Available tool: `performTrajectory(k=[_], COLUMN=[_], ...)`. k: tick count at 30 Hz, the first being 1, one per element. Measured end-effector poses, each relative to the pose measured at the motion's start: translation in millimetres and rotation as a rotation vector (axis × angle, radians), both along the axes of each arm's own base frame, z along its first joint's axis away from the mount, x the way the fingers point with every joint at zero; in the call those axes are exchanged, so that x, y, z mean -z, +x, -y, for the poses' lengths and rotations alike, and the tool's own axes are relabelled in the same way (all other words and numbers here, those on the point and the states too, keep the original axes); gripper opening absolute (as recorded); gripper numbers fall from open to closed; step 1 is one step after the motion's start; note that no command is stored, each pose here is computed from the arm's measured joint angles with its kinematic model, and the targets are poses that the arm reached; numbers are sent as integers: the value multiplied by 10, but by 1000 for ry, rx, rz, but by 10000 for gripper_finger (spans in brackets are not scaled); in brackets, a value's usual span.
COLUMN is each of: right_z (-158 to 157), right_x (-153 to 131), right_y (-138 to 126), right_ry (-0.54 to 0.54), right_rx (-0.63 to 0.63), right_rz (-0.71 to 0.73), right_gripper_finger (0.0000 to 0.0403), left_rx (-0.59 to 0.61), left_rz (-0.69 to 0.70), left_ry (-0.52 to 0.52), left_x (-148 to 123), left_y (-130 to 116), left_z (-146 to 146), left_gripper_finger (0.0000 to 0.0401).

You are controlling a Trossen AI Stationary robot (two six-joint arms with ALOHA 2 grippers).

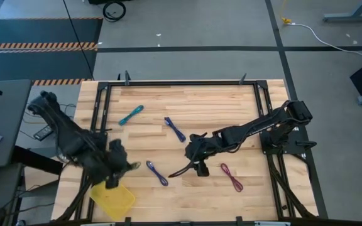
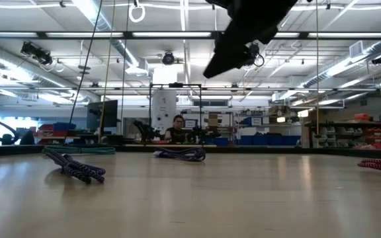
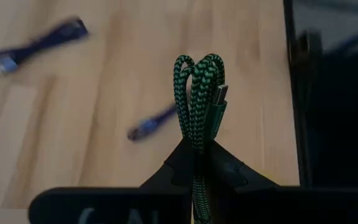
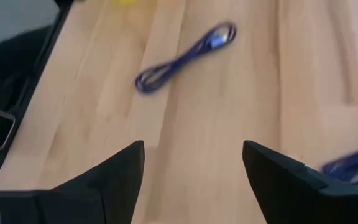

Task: Pick and place USB-C Cables
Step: Put the black charger cable into the yellow bin

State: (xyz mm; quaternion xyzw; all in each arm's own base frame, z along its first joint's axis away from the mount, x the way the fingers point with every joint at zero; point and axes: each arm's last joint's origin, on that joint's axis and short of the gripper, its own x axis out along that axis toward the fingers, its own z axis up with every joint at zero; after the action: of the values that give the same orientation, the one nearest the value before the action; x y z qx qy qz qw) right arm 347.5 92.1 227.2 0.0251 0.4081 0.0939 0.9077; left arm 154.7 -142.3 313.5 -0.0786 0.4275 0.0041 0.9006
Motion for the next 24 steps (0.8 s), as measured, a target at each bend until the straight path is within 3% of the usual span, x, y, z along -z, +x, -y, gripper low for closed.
performTrajectory(k=[6, 9, 13, 24], right_z=[-71, -92, -88, -88], right_x=[30, 29, 28, 43], right_y=[-56, -62, -61, -82], right_ry=[-9, -9, -5, -2], right_rx=[-19, -25, -15, -4], right_rz=[-47, -46, -47, -75], right_gripper_finger=[266, 266, 265, 262], left_rx=[112, 134, 167, 334], left_rz=[-245, -287, -289, -470], left_ry=[8, 22, 36, 218], left_x=[395, 506, 442, 651], left_y=[161, 215, 264, -17], left_z=[375, 558, 775, 1043], left_gripper_finger=[21, 21, 21, 23])
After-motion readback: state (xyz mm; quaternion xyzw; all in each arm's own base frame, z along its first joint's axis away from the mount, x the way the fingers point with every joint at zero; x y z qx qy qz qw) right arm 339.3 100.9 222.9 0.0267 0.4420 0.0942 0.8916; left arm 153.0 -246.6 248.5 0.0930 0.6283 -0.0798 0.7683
